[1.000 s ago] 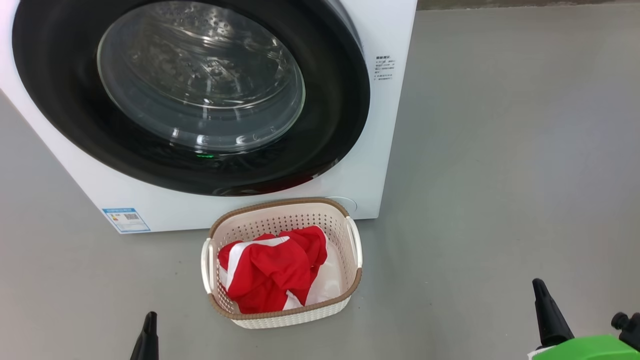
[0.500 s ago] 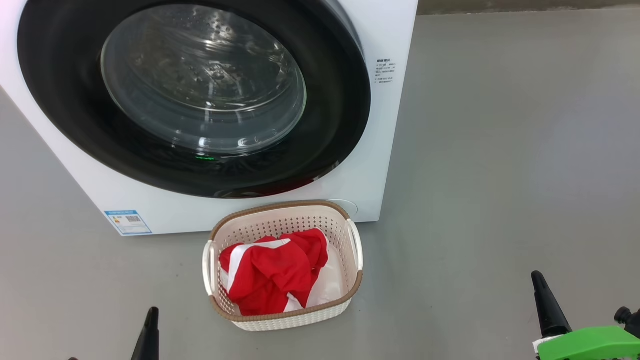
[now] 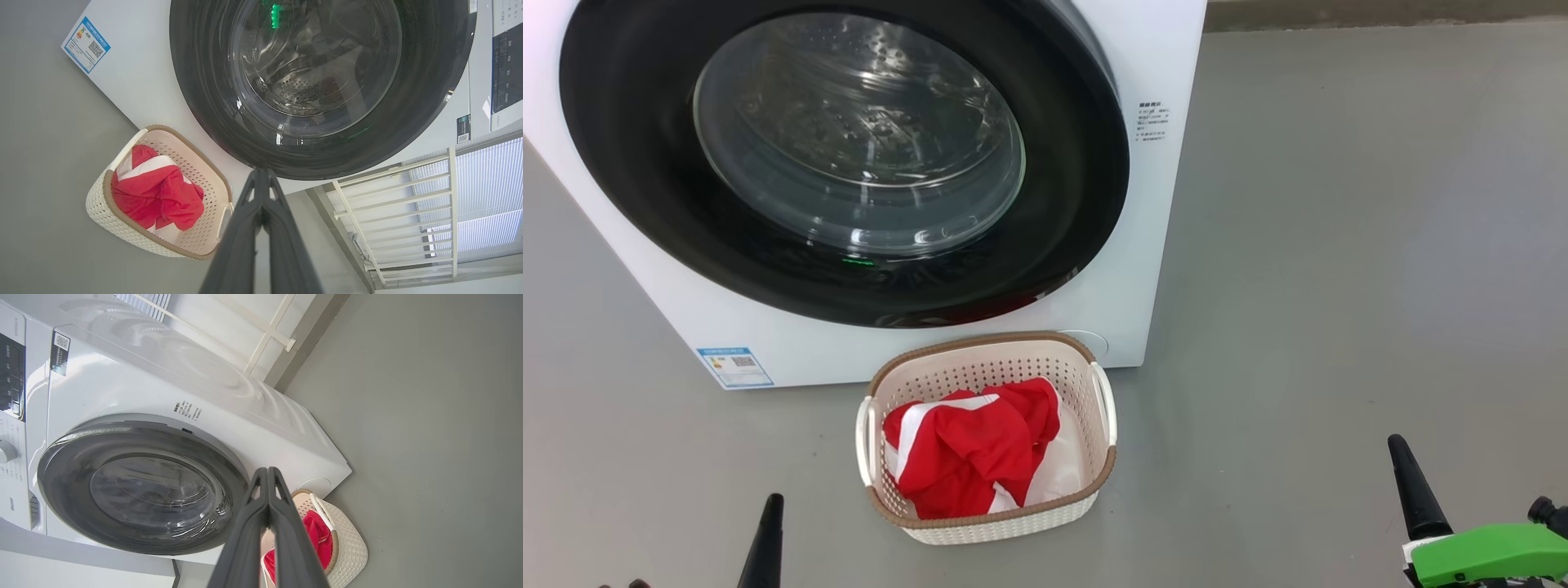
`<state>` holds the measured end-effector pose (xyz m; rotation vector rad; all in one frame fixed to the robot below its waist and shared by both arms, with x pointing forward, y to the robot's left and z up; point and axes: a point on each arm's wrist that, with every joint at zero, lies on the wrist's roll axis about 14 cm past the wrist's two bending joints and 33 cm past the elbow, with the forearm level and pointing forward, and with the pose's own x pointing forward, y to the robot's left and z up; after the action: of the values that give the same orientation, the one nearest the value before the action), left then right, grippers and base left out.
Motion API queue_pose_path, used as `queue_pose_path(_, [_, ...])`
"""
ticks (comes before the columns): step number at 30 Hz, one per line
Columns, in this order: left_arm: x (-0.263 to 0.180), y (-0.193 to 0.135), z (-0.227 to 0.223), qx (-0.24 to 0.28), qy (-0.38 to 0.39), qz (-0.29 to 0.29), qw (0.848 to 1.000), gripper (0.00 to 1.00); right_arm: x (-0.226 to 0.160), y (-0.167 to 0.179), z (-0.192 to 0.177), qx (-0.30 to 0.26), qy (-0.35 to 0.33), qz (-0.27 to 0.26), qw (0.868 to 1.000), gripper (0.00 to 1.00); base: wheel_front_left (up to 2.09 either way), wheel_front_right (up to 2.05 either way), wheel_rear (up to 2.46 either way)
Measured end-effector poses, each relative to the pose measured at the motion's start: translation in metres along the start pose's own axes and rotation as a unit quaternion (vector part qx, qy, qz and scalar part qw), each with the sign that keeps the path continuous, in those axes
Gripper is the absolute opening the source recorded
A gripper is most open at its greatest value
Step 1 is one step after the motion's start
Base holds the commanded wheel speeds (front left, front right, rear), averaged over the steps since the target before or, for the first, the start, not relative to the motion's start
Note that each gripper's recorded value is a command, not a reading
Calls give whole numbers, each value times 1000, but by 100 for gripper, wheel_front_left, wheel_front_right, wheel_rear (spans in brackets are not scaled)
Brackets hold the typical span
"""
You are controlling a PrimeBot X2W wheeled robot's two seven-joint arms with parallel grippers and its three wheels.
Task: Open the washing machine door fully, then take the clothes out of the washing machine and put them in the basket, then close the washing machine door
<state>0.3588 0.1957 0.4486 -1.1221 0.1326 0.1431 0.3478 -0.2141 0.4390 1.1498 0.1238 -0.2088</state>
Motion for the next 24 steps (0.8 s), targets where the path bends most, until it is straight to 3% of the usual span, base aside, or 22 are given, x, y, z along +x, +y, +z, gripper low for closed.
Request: queue_pose_path(24, [7,-19,4,-128,11,-28,991,0,10,25,3,122,12,35,992,0,0,0,0])
